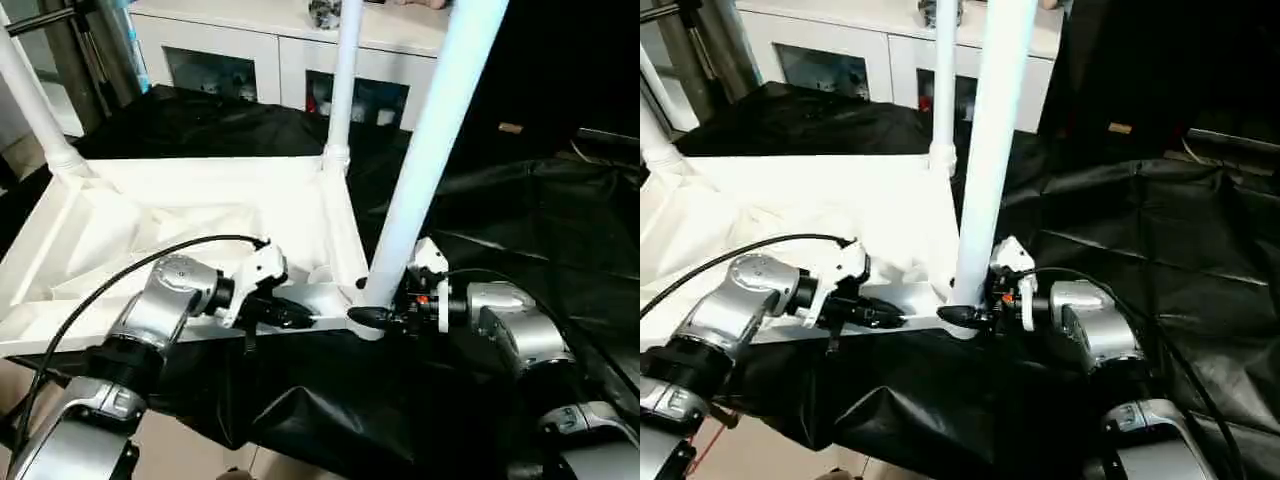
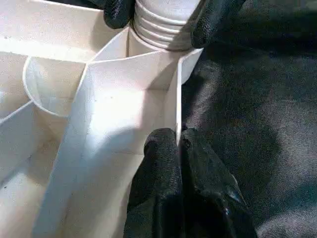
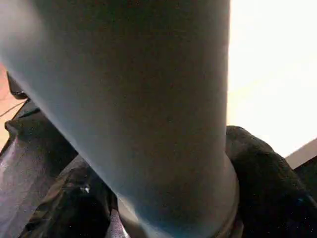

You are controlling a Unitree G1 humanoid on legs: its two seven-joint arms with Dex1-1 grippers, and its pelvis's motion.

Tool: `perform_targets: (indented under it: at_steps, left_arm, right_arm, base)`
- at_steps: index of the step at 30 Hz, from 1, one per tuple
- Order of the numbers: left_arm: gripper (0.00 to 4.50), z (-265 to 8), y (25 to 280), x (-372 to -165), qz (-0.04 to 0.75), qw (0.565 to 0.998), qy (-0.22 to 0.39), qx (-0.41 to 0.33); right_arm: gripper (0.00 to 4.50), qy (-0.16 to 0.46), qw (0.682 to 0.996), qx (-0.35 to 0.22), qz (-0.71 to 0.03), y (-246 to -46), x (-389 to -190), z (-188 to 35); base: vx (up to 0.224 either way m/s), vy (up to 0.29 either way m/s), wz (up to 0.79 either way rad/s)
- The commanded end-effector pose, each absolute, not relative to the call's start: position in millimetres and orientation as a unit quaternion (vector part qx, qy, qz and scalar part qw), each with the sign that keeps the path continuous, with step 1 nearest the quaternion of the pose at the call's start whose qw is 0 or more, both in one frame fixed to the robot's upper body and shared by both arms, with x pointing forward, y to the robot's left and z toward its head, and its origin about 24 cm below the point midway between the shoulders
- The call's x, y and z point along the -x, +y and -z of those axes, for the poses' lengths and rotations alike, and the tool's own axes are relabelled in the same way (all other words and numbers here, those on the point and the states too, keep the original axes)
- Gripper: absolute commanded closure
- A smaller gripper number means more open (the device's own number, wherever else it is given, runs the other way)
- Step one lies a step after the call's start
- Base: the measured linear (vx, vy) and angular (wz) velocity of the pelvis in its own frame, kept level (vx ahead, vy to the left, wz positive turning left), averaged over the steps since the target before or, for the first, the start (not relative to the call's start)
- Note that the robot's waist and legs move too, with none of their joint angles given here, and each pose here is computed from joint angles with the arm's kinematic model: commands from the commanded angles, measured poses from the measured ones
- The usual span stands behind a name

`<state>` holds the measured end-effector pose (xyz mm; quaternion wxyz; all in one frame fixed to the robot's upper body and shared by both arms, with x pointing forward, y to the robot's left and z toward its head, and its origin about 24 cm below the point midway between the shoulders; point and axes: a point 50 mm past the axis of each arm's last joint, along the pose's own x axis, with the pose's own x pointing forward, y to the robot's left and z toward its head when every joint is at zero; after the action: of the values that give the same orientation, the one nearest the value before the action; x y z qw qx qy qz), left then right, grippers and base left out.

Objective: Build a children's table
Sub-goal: Rotate leg to tighten

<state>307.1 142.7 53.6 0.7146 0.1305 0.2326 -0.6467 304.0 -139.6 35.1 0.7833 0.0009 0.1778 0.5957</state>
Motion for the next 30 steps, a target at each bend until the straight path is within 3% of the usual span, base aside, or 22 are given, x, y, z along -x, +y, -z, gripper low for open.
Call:
perform_targets:
  at_steps: [1,3,9,13,20,21,22,25,27,30]
  left_arm:
    - [4.5,-64,126,-309,0.665,0.713,0.187,-0.12]
    - [4.5,-64,125,-310,0.66,0.718,0.184,-0.121]
    - [4.5,-64,110,-338,0.546,0.81,0.17,-0.128]
    - [4.5,-66,93,-348,0.5,0.841,0.16,-0.13]
    - [4.5,-65,68,-354,0.454,0.87,0.156,-0.112]
    - [4.5,-65,66,-354,0.451,0.872,0.156,-0.109]
    - [4.5,-65,64,-353,0.454,0.87,0.154,-0.109]
    - [4.5,-64,63,-350,0.474,0.86,0.154,-0.111]
    - [4.5,-63,69,-348,0.49,0.851,0.156,-0.11]
    - [4.5,-62,73,-347,0.502,0.843,0.157,-0.113]
  right_arm:
    - [1.69,0.208,0.77,-0.016,-0.603,-130.5,-294.4,-20]
    - [1.71,0.205,0.776,-0.016,-0.596,-130.1,-295.5,-19]
    - [1.73,0.215,0.884,-0.02,-0.415,-117.0,-321.6,-5]
    - [1.74,0.226,0.912,-0.027,-0.342,-101.2,-328.2,0]
    - [1.74,0.224,0.928,-0.041,-0.294,-76.4,-332.7,2]
    - [1.2,0.223,0.929,-0.045,-0.291,-74.0,-333.0,2]
    - [1.07,0.222,0.928,-0.051,-0.293,-71.9,-332.9,2]
    - [1.0,0.216,0.926,-0.055,-0.304,-69.8,-332.7,0]
    - [0.61,0.207,0.927,-0.037,-0.31,-76.3,-334.5,-2]
    - [0.61,0.199,0.926,-0.029,-0.32,-81.3,-335.7,-4]
  base:
    - [0.0,0.0,0.0]
    - [0.0,0.0,0.0]
    - [0.0,0.0,0.0]
    - [0.0,0.0,0.0]
    - [0.0,0.0,0.0]
    - [0.0,0.0,0.0]
    - [0.0,0.0,0.0]
    - [0.0,0.0,0.0]
    - [0.0,0.0,0.0]
    - [0.0,0.0,0.0]
